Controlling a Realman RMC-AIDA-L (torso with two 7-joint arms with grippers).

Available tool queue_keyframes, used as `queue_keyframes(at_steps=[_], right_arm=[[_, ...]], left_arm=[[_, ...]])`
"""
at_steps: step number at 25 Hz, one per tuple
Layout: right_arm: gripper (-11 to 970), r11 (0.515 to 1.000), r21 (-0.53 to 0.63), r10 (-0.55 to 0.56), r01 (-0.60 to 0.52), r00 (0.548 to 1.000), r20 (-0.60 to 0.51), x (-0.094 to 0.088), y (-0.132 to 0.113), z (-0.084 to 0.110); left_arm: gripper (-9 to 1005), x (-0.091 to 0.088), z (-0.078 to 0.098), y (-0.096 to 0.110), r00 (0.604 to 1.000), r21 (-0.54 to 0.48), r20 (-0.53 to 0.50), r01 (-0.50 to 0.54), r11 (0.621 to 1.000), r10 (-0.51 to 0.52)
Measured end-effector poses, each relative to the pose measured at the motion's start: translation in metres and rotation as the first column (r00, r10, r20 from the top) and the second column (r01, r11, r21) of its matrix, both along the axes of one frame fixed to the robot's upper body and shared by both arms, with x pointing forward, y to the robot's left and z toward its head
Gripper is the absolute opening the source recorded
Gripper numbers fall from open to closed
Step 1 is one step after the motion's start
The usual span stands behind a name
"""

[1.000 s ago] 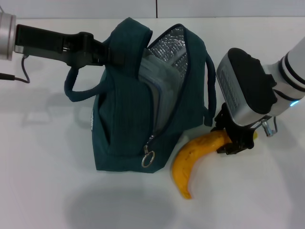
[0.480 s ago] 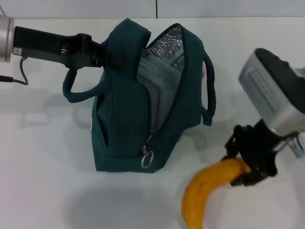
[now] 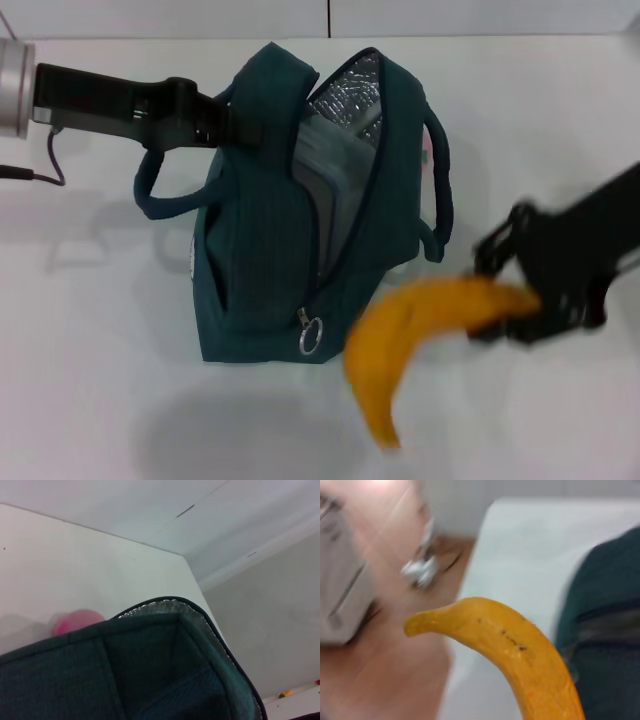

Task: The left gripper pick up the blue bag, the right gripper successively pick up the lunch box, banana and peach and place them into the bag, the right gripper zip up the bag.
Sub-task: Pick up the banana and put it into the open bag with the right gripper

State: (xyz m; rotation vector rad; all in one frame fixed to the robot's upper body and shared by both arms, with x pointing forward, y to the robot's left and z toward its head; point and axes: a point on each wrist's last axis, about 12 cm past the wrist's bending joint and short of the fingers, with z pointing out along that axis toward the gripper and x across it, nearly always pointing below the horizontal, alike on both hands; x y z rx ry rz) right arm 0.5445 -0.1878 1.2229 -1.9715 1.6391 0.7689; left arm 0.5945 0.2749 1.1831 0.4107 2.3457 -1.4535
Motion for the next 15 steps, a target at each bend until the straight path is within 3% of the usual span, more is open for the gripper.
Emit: queue_keyframes(at_steps=[3, 4, 5, 8, 12, 15], right_arm=[[470, 0.99, 0.081, -0.117, 0.113, 0.992, 0.045, 0.007, -0.019, 0.026], [472, 0.99, 0.081, -0.117, 0.113, 0.992, 0.045, 0.007, -0.019, 0.026], [474, 0.973, 0.149, -0.194, 0.179, 0.976, 0.094, 0.01, -0.031, 0.042], [480, 0.942, 0.245, -0.267, 0.231, 0.955, 0.126, 0.014, -0.043, 0.056], [488, 0.878, 0.384, -0.352, 0.285, 0.929, 0.115, 0.023, -0.048, 0.062], [494, 0.811, 0.495, -0.386, 0.311, 0.921, 0.054, 0.031, -0.046, 0.053]], left_arm=[[38, 0.0, -0.001, 0.0, 1.0, -0.005, -0.002, -0.004, 1.0, 0.004], [38, 0.0, 0.0, 0.001, 1.0, -0.008, -0.002, -0.006, 1.0, 0.006], [38, 0.0, 0.0, 0.001, 1.0, -0.013, -0.001, -0.008, 1.0, 0.008], [38, -0.001, 0.001, 0.001, 1.0, -0.024, 0.003, -0.011, 1.0, 0.011], [38, 0.0, 0.001, 0.001, 1.0, -0.026, 0.006, -0.014, 1.0, 0.014], [38, -0.002, -0.001, 0.003, 1.0, -0.027, 0.003, -0.021, 0.999, 0.021]])
